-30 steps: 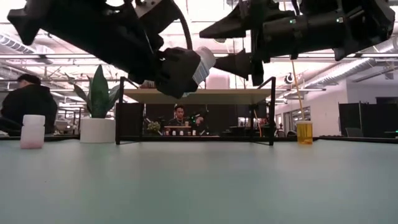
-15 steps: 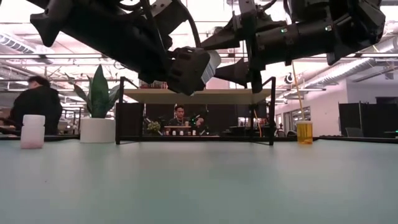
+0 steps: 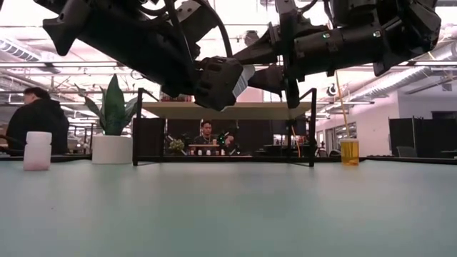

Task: Pick and place medicine bottles onto shelf by color
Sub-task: Put the white blue pill bottle on the shelf

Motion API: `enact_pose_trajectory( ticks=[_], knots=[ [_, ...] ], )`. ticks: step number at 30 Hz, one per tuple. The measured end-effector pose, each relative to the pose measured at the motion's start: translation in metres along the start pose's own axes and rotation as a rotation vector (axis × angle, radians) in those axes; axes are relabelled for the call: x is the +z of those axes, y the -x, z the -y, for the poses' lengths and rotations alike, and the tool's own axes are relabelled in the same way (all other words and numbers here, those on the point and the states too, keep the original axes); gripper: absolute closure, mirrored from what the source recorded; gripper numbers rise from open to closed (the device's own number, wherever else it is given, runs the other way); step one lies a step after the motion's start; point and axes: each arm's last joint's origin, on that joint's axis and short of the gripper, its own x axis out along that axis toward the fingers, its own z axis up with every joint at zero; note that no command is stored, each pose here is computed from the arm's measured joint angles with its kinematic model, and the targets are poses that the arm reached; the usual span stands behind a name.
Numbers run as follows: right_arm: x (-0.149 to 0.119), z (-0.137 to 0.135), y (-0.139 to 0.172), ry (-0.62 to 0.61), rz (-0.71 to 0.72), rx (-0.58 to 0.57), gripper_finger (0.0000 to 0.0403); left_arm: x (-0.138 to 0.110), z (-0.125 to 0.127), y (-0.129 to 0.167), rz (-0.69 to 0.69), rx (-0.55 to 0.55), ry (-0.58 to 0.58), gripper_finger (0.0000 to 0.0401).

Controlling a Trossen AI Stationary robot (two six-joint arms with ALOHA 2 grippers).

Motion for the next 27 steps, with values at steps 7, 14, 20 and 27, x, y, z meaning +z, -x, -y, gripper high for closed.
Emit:
enact_pose_trajectory(
  ticks=[7,14,20,27],
  knots=[
    [0.000,0.001,0.000,0.088,-0.006,-0.007,0.0226,0.000,-0.001,-0.007,-0.028,-0.058,0.042,0.0165],
    [0.015,0.001,-0.004,0.211,-0.119,0.100,0.0228,0.002,-0.007,-0.003,-0.133,-0.232,0.084,0.0094],
    [0.068,-0.001,0.002,0.419,-0.239,0.060,0.0224,0.000,-0.029,0.008,-0.366,-0.350,0.075,0.0029],
    [0.161,0.007,0.000,0.703,-0.386,-0.025,0.0218,-0.015,-0.040,0.004,-0.505,-0.287,0.057,0.0023]
  ],
)
